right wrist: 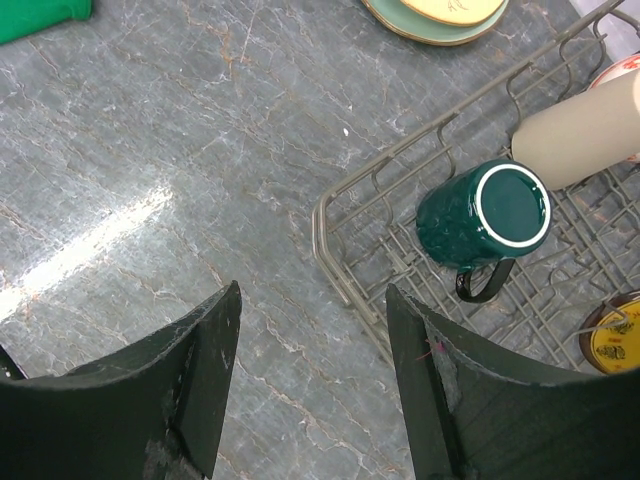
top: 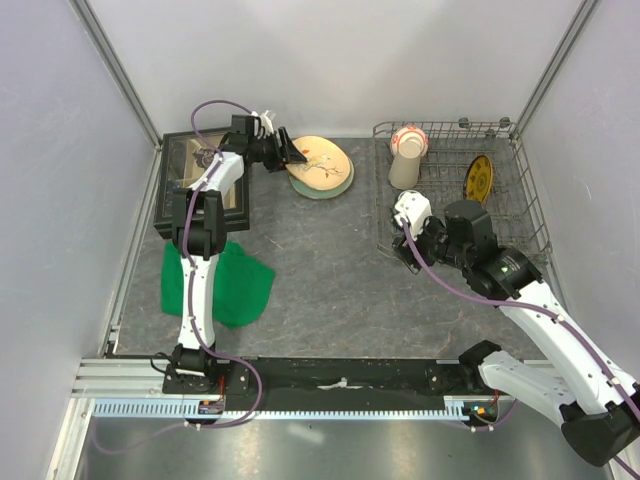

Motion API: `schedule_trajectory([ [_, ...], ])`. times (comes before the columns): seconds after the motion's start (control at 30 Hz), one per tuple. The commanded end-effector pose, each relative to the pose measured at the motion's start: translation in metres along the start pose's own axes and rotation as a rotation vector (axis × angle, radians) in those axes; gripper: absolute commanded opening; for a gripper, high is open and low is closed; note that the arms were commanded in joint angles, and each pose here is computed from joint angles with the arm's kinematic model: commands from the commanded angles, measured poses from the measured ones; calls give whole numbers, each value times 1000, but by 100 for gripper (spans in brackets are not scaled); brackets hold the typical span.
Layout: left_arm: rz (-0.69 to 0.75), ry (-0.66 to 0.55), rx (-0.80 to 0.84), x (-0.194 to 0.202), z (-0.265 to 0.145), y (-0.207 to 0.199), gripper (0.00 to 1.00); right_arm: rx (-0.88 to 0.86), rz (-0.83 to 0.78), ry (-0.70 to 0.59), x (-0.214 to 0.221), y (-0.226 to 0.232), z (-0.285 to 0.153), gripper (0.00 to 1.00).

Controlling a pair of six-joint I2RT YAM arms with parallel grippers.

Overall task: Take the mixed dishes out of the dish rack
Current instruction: Place the plate at the center of the board.

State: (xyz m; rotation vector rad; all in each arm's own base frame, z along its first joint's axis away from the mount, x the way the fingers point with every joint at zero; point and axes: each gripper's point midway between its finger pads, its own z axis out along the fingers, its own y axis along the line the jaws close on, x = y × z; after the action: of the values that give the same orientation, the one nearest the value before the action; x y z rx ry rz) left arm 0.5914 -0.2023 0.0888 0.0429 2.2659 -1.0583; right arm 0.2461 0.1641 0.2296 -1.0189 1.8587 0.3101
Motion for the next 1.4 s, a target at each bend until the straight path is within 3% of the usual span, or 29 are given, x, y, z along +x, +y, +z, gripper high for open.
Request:
schedule_trajectory([
  [0.0,129,-87,28,-35,-27,-38,68,-11,-2,-46,-7,3,-3,68],
  [0.83,171,-55,-107,-19,-37,-14,67,-26,0,-40,-7,5,-1,68],
  [1.37,235,-42,-148,-20,-44,-23,68,-52,-15,34,5,3,17,68],
])
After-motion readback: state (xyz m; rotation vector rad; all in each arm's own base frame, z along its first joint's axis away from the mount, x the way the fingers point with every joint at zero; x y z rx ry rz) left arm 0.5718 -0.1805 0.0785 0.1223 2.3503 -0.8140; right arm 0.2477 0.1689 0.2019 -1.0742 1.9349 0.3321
